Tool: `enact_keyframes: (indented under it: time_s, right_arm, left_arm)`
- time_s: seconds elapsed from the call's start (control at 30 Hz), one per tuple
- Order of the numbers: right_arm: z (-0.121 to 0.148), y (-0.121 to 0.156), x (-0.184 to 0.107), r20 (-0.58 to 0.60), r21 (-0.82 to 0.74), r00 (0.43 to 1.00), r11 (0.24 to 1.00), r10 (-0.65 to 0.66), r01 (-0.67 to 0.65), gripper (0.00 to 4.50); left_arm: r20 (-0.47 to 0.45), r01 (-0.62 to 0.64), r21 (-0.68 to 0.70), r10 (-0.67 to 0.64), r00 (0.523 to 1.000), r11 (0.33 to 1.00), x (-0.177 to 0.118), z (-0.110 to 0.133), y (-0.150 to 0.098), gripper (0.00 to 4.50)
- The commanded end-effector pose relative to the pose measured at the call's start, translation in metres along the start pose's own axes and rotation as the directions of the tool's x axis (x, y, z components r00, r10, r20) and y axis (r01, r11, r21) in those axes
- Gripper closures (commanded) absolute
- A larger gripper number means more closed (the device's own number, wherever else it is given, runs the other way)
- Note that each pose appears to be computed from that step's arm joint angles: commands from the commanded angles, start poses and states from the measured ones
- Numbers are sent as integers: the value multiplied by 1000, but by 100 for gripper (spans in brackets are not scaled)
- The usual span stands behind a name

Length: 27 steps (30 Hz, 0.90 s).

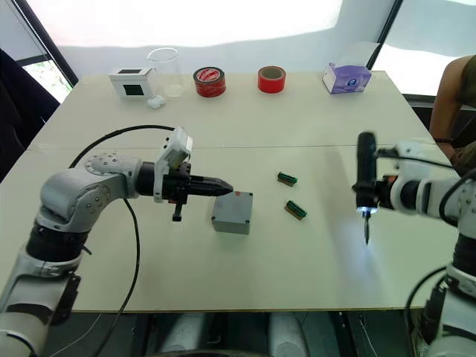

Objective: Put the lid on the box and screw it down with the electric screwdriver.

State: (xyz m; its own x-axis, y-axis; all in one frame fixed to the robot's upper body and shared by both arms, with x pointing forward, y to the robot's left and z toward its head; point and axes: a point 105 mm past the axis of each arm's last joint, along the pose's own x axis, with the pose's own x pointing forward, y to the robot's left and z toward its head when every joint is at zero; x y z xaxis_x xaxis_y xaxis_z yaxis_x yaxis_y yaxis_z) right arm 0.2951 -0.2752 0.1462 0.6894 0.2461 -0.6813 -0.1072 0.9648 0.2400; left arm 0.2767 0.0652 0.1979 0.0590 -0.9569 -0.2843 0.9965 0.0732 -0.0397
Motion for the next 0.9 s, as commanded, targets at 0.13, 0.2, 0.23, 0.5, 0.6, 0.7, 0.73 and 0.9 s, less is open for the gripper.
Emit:
enact_keyframes:
  time_s: [0.13, 0.2, 0.23, 0.5, 0.6, 0.7, 0.73, 0.9]
  right_arm:
    - [3, -5, -10, 6, 37, 1000, 999, 12, -12, 270]
    - [0, -5, -8, -26, 46, 999, 999, 30, -29, 270]
    - [-1, -5, -8, -34, 48, 999, 998, 35, -33, 270]
    - [-8, -11, 1, -107, 69, 994, 998, 9, -1, 270]
    - [-10, -14, 3, -122, 63, 992, 998, -17, 25, 220]
    - [-9, -16, 4, -123, 41, 991, 998, -45, 51, 128]
    - [-9, -16, 4, -121, 39, 992, 998, -48, 53, 89]
    - [1, -13, 2, -75, 14, 996, 998, -52, 54, 9]
  left_arm:
    - [-73, 29, 116, -20, 997, 993, 2, -3, -5, 450]
    - [-93, 26, 123, -14, 996, 992, 2, -8, -4, 450]
    - [-96, 24, 123, -13, 995, 992, 2, -9, -3, 450]
    - [-119, -8, 138, 24, 993, 990, 3, -19, 1, 450]
    - [-117, -29, 134, 45, 992, 990, 2, -20, 4, 450]
    - [-128, -51, 141, 69, 989, 989, 0, -23, 7, 450]
    - [-129, -55, 140, 73, 989, 989, -1, -24, 7, 450]
    - [-130, -103, 134, 121, 984, 986, -11, -23, 16, 450]
